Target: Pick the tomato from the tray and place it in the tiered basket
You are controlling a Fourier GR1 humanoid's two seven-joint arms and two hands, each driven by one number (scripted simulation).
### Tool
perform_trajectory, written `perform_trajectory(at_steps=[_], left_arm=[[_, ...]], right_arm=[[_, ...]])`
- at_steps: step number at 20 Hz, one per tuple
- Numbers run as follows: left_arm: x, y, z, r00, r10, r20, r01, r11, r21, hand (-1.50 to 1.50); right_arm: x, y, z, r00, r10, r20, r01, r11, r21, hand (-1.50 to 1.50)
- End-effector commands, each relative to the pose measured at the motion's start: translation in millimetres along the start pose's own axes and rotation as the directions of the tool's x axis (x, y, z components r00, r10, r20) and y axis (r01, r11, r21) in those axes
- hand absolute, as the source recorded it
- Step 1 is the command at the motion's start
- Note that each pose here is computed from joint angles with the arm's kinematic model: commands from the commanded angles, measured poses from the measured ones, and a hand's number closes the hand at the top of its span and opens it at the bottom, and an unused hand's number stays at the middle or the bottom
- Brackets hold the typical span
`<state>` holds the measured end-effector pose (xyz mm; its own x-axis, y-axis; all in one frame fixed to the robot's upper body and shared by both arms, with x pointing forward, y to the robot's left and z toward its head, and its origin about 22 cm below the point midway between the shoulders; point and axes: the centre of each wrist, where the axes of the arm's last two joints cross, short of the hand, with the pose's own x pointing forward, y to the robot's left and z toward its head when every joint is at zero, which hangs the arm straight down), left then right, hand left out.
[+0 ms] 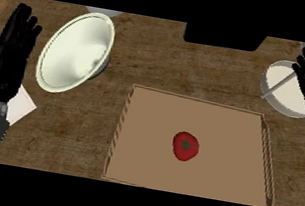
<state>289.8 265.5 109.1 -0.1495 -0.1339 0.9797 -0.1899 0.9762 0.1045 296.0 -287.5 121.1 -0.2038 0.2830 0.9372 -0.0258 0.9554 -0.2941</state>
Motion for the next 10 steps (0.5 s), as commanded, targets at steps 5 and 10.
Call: perform_trajectory(at_steps=[5, 10], left_arm=[[-19.8, -42.0, 16.2, 0.999, -0.040, 0.016, 0.042, 0.992, -0.119, 0.00], [-31.3, -56.1, 26.7, 1.000, -0.025, -0.016, 0.021, 0.983, -0.180, 0.00]], right_arm=[[-10.1, 52.1, -28.7, 0.799, -0.592, 0.102, 0.525, 0.771, 0.360, 1.50], [-64.2, 83.9, -22.5, 0.633, -0.750, -0.190, 0.753, 0.539, 0.378, -1.50]])
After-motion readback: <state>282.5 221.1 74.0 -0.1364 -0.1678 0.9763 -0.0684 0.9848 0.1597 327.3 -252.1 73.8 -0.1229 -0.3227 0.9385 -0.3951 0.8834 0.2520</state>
